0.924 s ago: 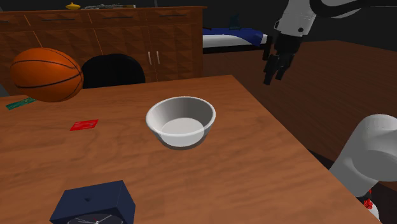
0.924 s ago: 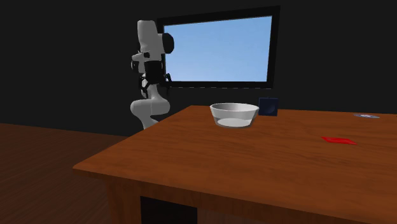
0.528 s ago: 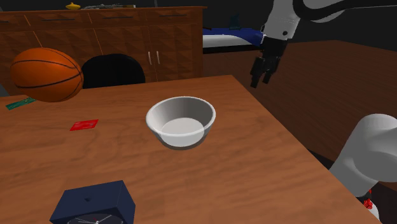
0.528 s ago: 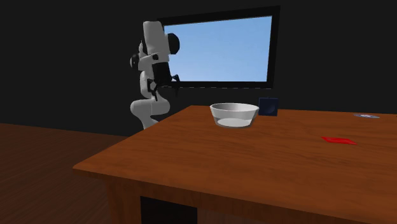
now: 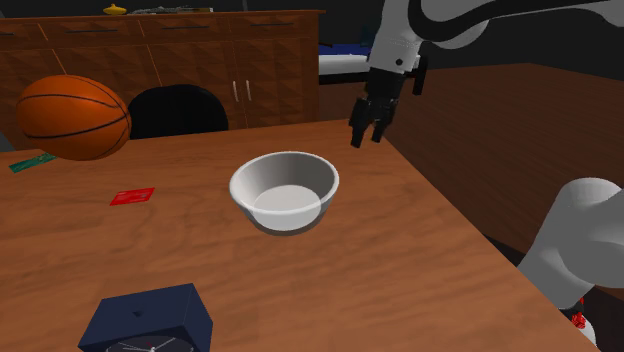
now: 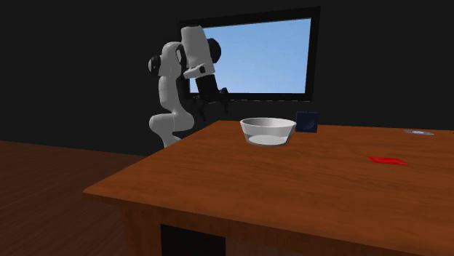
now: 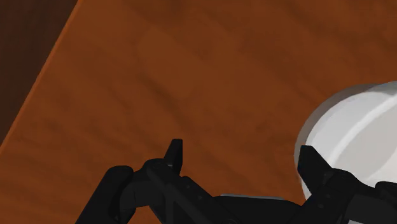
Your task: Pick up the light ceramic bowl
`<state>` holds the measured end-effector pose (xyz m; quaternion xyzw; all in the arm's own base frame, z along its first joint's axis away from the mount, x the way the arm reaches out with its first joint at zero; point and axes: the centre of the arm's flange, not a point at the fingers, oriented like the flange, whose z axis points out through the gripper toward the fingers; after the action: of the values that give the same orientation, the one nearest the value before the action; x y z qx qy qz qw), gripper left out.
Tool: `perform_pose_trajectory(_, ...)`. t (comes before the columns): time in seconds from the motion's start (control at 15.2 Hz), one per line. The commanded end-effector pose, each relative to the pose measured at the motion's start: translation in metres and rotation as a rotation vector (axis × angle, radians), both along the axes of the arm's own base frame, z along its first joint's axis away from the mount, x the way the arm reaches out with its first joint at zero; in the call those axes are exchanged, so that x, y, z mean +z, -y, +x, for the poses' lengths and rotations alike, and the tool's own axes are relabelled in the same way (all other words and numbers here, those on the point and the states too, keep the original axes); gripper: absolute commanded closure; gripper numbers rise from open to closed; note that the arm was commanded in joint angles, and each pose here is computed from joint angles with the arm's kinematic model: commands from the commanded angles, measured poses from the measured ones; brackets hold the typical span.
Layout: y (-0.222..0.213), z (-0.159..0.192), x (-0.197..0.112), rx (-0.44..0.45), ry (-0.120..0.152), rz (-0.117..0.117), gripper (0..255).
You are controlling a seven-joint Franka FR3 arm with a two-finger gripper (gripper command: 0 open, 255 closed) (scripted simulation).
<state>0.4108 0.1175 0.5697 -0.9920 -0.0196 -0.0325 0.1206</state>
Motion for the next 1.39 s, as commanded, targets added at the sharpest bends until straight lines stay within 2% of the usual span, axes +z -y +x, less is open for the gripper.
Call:
perform_pose_trajectory(0.0, -0.018, 0.018, -0.003, 0.017, -0.002, 0.025, 0)
perform_pose_trajectory(0.46, -0.087, 0.066, -0.010, 0.076, -0.010, 0.108, 0)
perform_pose_trajectory(0.99, -0.091, 0.068, -0.050, 0.079, -0.010, 0.113, 0)
perform_pose_trajectory(1.12, -0.091, 0.068, -0.050, 0.079, -0.010, 0.113, 0)
perform_pose_trajectory(1.19, -0.091, 0.068, -0.051, 0.079, -0.010, 0.113, 255)
perform_pose_trajectory(1.32, -0.091, 0.068, -0.051, 0.079, -0.010, 0.113, 255)
